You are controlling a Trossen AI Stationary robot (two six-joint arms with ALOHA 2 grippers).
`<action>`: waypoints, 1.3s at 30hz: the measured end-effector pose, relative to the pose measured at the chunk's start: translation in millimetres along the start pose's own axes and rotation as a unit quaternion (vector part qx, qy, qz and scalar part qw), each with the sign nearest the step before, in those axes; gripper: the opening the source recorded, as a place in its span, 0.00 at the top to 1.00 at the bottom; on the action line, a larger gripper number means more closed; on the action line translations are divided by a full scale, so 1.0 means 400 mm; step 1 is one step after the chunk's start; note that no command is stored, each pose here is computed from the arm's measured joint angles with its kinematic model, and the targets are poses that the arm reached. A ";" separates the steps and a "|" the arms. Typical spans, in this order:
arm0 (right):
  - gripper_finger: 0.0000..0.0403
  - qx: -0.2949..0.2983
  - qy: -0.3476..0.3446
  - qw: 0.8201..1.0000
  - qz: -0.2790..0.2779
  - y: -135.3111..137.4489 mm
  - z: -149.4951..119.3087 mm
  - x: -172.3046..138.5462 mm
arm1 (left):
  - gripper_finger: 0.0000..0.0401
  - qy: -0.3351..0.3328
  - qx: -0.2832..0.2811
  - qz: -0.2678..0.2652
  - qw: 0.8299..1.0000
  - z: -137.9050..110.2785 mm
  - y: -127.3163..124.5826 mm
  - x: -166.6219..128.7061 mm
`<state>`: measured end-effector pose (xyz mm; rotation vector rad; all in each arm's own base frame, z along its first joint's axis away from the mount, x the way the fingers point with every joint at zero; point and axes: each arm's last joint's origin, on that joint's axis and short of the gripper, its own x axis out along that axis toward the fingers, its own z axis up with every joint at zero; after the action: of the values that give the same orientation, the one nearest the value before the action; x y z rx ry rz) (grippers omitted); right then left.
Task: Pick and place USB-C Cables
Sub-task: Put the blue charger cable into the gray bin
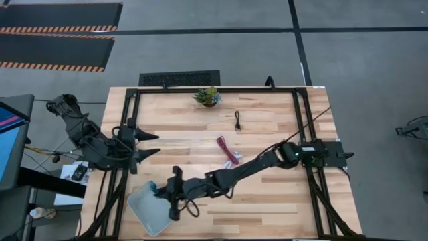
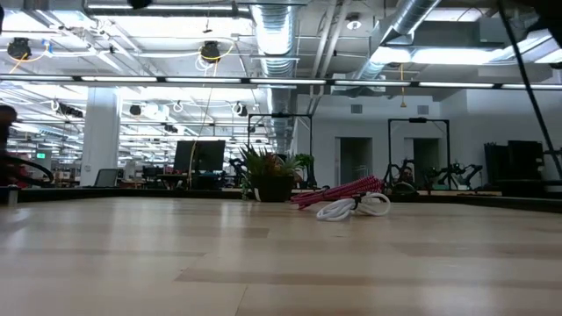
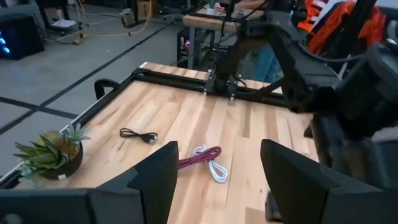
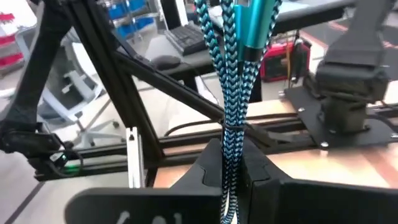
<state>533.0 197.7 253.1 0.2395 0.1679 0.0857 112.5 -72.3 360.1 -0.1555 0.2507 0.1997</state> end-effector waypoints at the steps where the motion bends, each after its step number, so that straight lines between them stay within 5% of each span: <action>1: 0.96 -0.001 0.004 1.000 0.001 0.002 0.001 0.011 | 0.46 0.000 -0.001 0.000 1.000 0.000 0.001 0.000; 9: 0.96 0.043 0.015 0.998 0.040 -0.012 -0.035 0.058 | 0.46 -0.009 -0.002 0.018 1.000 0.002 0.003 0.000; 20: 0.96 0.031 0.038 0.999 0.020 -0.023 -0.063 0.066 | 0.46 -0.012 -0.005 0.024 1.000 0.002 0.004 0.000; 30: 0.96 0.066 0.079 0.995 0.016 -0.052 -0.206 0.115 | 0.46 -0.011 0.001 0.025 1.000 0.001 0.004 0.000; 39: 0.96 0.074 0.097 0.992 0.014 -0.070 -0.211 0.119 | 0.46 -0.010 0.002 0.025 1.000 0.000 0.005 0.000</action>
<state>566.6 194.8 158.1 0.3810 0.3659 0.1248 112.0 -70.5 359.9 -0.1428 0.2355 0.2508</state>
